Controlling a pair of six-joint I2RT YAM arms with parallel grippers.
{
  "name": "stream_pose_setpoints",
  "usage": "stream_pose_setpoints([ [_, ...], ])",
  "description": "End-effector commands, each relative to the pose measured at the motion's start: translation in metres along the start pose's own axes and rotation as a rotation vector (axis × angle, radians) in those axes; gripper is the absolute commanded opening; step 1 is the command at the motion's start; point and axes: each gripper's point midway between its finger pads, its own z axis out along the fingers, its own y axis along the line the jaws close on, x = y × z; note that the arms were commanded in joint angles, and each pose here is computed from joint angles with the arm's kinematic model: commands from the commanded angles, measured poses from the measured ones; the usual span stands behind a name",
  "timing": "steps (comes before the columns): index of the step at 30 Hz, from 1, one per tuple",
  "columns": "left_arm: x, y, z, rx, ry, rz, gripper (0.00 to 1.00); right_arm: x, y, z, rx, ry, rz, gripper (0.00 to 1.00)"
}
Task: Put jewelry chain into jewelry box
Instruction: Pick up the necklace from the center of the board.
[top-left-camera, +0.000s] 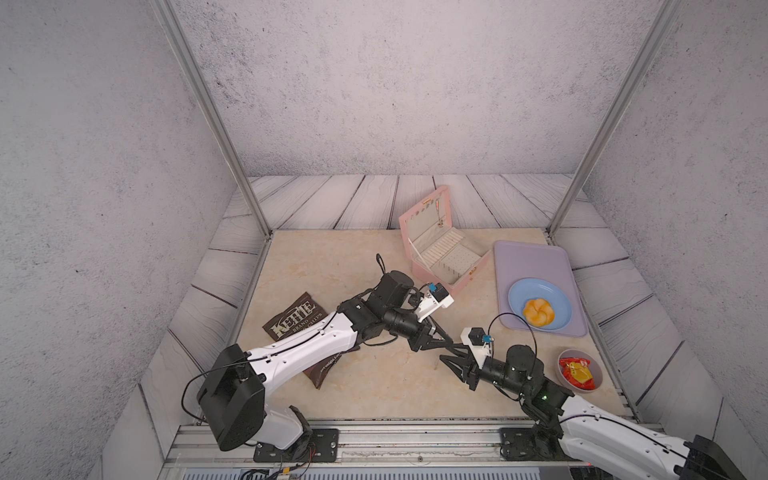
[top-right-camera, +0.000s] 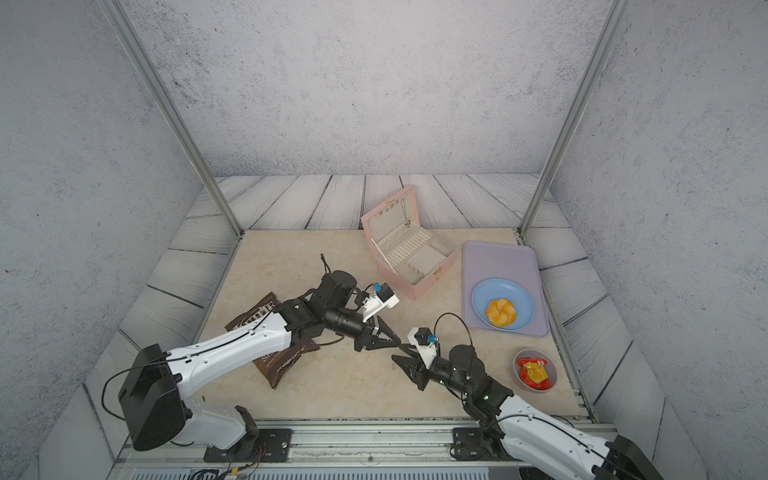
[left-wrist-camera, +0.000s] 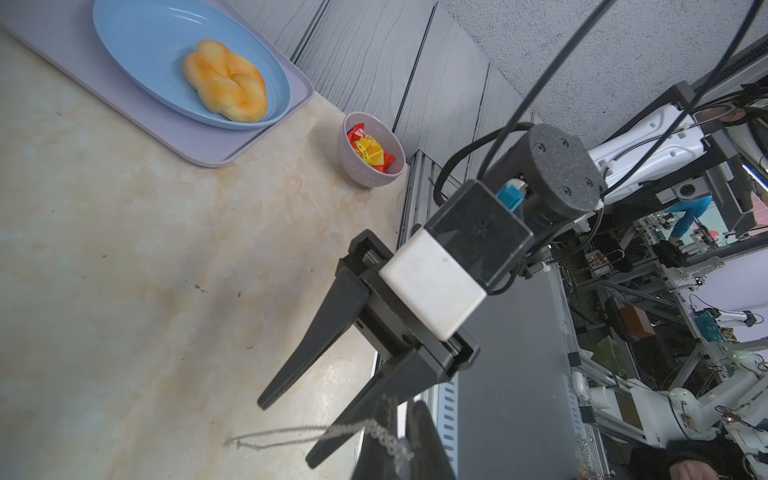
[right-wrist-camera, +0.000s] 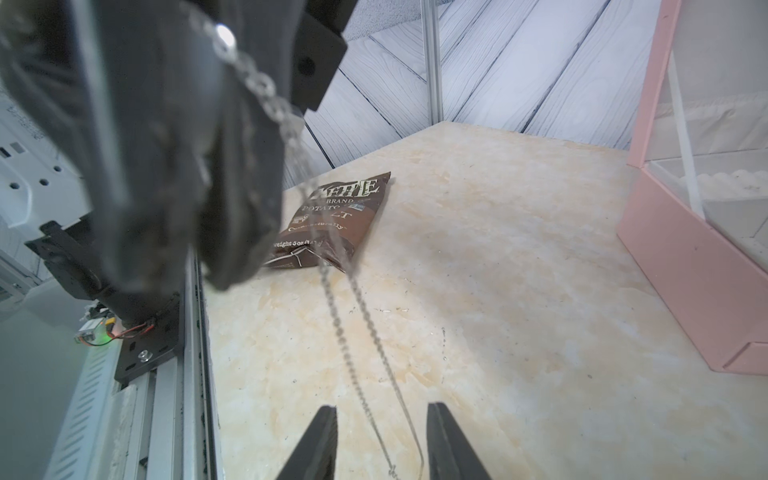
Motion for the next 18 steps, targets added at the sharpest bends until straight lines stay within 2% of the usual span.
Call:
stream_pose_setpoints([
  [1,-0.013,-0.018,-0.007,0.031,-0.025,0.041,0.00,-0.024,0.005,0.002,-0.026,-0.074,-0.033,0.38],
  [9,-0.015,-0.023,-0.007,0.033,-0.031,0.053,0.00,-0.025,0.007,0.007,-0.046,-0.074,-0.028,0.32],
  [15,-0.016,-0.023,-0.011,0.014,-0.041,0.065,0.00,-0.023,0.001,0.006,-0.010,-0.075,-0.019,0.19],
  [18,-0.017,-0.025,-0.015,-0.003,-0.058,0.078,0.00,-0.021,-0.005,0.004,0.024,-0.065,-0.021,0.15],
])
